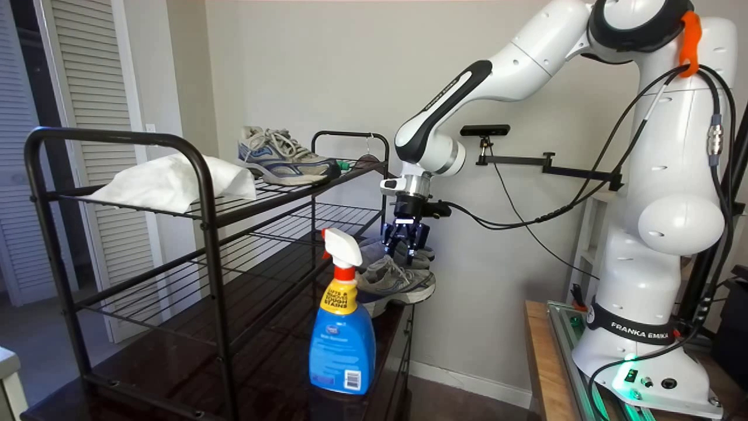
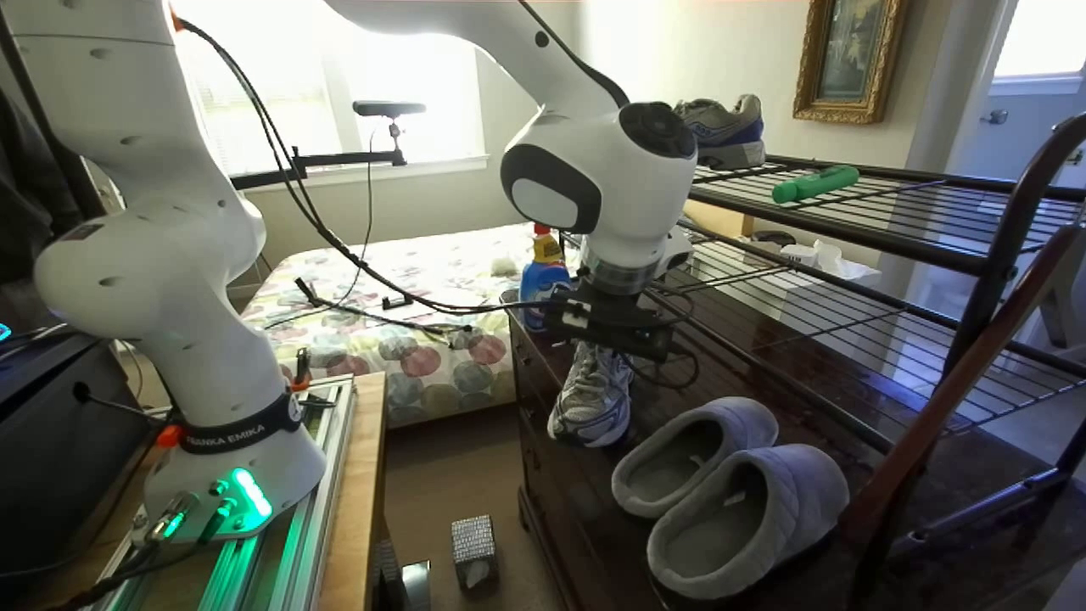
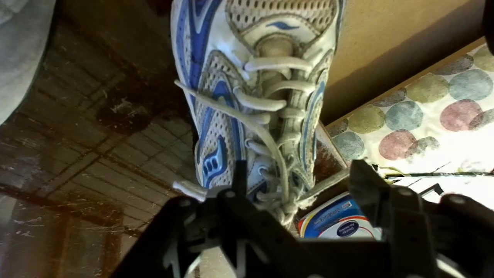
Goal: Place the left sneaker next to the right one
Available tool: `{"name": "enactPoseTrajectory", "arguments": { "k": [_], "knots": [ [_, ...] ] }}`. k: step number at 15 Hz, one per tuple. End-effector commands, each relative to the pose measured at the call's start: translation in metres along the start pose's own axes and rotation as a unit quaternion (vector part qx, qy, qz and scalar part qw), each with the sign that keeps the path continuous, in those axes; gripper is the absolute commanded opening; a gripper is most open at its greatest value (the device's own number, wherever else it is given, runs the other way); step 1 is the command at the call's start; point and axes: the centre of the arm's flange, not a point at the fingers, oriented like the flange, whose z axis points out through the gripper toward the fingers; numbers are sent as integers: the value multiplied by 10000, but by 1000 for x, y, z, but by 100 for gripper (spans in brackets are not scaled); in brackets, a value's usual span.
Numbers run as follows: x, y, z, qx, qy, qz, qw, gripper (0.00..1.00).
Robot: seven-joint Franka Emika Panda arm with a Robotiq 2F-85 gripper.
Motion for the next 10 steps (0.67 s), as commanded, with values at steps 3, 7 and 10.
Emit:
{"name": "enactPoseTrajectory", "arguments": {
  "k": [3, 7, 10],
  "knots": [
    [2, -6, 3, -404, -63, 179, 9990, 100],
    [11, 6, 20, -660, -154, 500, 9964, 100],
    [15, 4, 31, -535, -214, 581, 9966, 100]
  ]
}}
